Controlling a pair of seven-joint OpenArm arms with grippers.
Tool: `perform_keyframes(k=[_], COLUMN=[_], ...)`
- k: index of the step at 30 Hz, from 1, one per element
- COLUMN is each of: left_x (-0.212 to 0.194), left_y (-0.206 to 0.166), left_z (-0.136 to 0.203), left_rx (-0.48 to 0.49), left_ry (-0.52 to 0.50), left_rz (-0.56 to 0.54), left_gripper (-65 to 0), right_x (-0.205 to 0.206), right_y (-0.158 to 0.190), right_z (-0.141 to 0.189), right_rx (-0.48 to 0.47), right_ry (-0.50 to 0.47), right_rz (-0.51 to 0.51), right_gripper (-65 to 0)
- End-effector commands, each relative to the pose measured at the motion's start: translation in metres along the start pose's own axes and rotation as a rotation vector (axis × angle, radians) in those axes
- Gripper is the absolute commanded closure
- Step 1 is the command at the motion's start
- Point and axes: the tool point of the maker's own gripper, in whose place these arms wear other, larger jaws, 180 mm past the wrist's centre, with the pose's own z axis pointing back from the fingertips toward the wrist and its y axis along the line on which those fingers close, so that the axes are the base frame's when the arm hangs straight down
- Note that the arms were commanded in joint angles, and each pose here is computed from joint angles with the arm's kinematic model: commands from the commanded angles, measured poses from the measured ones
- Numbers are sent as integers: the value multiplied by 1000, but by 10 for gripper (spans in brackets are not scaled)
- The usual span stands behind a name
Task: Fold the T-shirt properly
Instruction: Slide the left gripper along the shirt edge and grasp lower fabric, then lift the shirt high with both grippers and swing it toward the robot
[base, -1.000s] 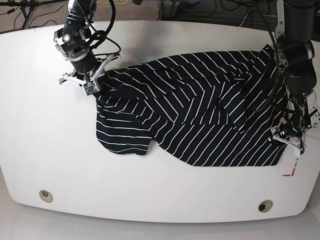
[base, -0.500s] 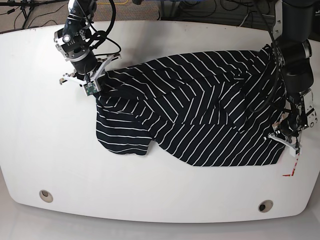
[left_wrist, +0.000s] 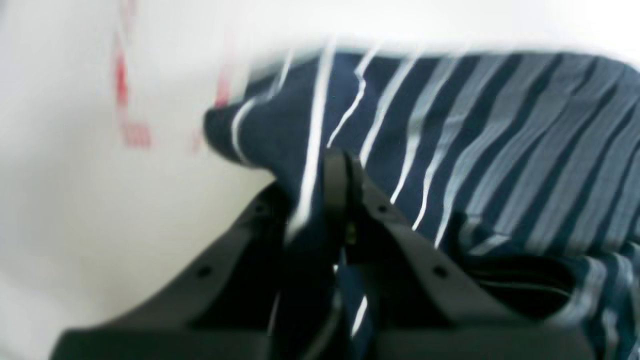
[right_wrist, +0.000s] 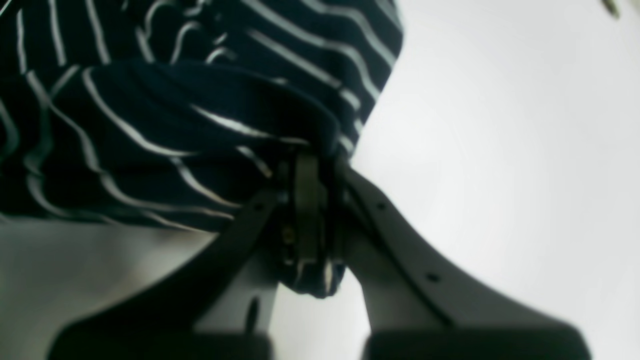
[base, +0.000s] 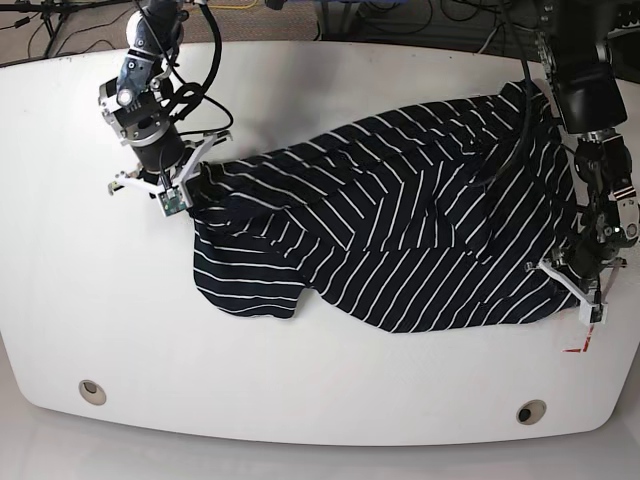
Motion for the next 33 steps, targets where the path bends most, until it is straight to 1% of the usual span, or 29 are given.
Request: perform_keyframes(k=[1,4,8,13,19,23,25,30,33], left_x=[42,57,94,140,188,211,231,259,276], left_y=[1,-3,3,9,30,35,36,33,33], left_z=[16,25,43,60,87,101,117,142,157], left_rx=[14,16,40,59,95,101,107,116,119], left_ry=[-103,-119,-182,-262,-339,-373,-420,-482,-524], left_rz=[-36,-61,-61,-48,19,42,41,30,28], left_gripper=[0,0,0,0,0,0,0,0,0], right_x=[24,36,63,93,143,170,190,230,258], right_y=[-17,-33,-57,-88,-133,-156,-175,-207,-216], right_z=[-1,-2,-3,-2,10,16,22,40,49], right_rx=[-42,-76,-122,-190,-299,-349,-394,-471,-494], right_ry=[-62,-80,-129,-148,-210,-244,-264,-315,-351], right_rz=[22,64,121,162,219,231,235,233,252], right_gripper=[0,0,-2,-2,-2,-2,-2,-2,-2])
